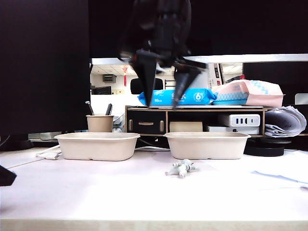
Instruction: Put the dolls with similar sizes into the same paper box, while dolls with different sizes go into separate paper boxes.
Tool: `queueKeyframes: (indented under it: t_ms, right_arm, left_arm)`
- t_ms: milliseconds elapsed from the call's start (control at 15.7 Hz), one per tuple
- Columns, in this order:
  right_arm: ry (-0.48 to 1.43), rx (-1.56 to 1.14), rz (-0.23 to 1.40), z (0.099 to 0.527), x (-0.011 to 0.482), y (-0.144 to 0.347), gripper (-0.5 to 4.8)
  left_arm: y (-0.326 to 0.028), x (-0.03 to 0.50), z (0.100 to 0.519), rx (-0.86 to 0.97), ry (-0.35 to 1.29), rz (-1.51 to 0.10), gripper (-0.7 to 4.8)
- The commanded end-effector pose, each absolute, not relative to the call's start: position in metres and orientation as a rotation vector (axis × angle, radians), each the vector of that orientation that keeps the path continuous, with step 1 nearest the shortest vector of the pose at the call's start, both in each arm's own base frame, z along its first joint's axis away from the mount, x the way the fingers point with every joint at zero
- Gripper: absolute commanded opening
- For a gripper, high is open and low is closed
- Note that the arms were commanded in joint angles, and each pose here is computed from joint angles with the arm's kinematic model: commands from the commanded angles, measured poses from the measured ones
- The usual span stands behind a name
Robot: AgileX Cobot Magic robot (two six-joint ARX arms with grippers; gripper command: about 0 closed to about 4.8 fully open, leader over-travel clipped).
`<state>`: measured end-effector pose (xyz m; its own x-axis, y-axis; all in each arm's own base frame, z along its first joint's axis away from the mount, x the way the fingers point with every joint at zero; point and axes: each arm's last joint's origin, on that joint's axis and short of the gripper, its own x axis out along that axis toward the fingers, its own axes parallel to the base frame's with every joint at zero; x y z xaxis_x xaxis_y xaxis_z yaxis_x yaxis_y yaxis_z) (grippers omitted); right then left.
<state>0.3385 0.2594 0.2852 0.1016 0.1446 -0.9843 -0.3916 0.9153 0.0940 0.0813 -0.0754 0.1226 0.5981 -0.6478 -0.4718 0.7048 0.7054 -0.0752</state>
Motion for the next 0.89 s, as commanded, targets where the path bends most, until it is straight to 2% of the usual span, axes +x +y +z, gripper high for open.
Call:
queueKeyframes:
  t_ms: [64, 318, 573, 892]
  right_arm:
    - [1.542, -0.087, 0.228, 0.260, 0.331, 0.258, 2.79]
    - [1.624, -0.062, 0.075, 0.232, 0.318, 0.263, 2.72]
    - [1.586, -0.057, -0.017, 0.226, 0.314, 0.266, 2.52]
    - [1.545, -0.030, -0.104, 0.214, 0.322, 0.265, 2.52]
  left_arm:
    - [-0.073, 0.085, 0.124, 0.112, 0.483, -0.756, -0.05]
    - [-0.068, 0.085, 0.133, 0.079, 0.381, -0.720, -0.05]
    - [-0.066, 0.084, 0.139, 0.059, 0.317, -0.705, -0.05]
    - [-0.069, 0.081, 0.140, 0.061, 0.305, -0.737, -0.05]
